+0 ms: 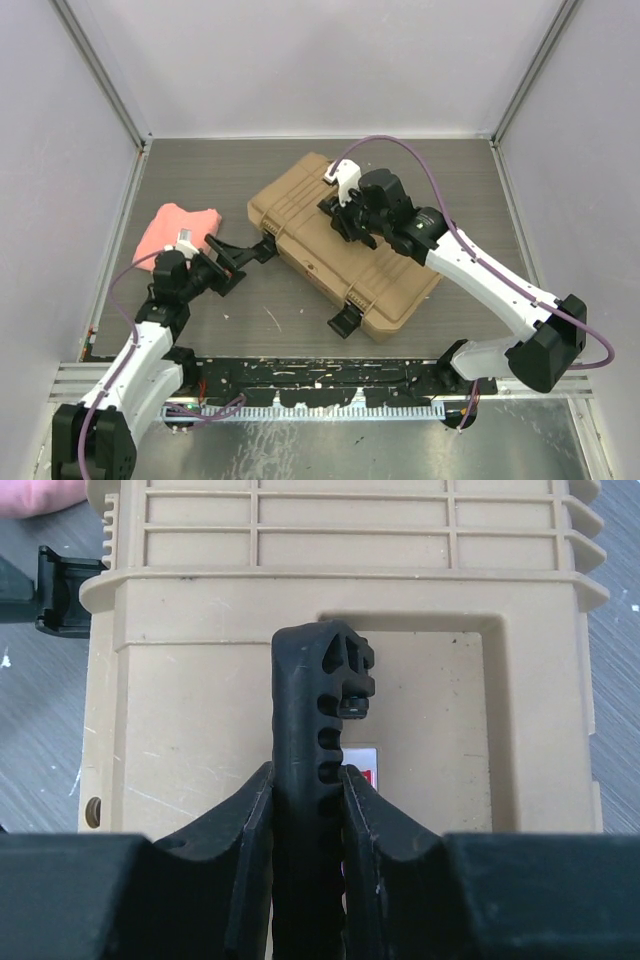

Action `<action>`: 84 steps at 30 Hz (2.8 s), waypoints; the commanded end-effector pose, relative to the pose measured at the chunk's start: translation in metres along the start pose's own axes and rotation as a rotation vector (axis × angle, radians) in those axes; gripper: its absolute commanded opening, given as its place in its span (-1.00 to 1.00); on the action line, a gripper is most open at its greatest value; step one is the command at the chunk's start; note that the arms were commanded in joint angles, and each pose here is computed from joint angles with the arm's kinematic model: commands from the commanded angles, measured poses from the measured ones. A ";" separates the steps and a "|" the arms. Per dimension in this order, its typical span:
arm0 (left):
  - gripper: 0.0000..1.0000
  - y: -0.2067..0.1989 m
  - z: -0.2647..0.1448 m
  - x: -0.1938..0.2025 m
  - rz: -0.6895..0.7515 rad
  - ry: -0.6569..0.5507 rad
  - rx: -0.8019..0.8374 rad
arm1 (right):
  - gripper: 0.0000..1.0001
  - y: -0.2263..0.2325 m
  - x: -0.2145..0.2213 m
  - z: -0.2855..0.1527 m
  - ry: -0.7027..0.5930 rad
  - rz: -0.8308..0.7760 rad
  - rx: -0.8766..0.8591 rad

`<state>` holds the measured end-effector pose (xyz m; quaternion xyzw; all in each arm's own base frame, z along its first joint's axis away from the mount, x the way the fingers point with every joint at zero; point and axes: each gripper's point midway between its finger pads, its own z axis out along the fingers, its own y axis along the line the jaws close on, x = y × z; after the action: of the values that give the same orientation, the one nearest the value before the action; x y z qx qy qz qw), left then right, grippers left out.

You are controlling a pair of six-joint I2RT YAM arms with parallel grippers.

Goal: Pack the tool kit
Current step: Close the toolbox at the center of the board.

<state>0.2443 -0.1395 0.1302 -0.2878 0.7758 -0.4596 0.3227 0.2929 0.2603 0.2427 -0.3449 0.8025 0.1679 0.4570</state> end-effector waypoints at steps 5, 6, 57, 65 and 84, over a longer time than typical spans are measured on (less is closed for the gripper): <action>0.96 -0.066 0.005 -0.020 0.071 -0.035 0.291 | -0.53 0.069 -0.015 -0.009 -0.052 0.027 -0.295; 0.96 -0.066 0.009 -0.020 0.071 -0.027 0.298 | -0.53 0.070 -0.016 -0.008 -0.052 0.028 -0.300; 0.96 -0.043 0.029 -0.002 0.218 0.161 0.488 | -0.51 0.046 -0.057 -0.007 -0.189 0.211 -0.136; 0.96 -0.052 0.033 -0.005 0.205 0.184 0.549 | -0.51 0.049 -0.053 -0.005 -0.176 0.208 -0.154; 0.97 -0.072 0.019 -0.005 0.216 0.181 0.600 | -0.51 0.046 -0.049 -0.001 -0.169 0.228 -0.131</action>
<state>0.2774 -0.1738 0.1502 -0.1186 0.6926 -0.6361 0.3188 0.2767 0.2825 0.2457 -0.2970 0.8168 0.2278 0.4391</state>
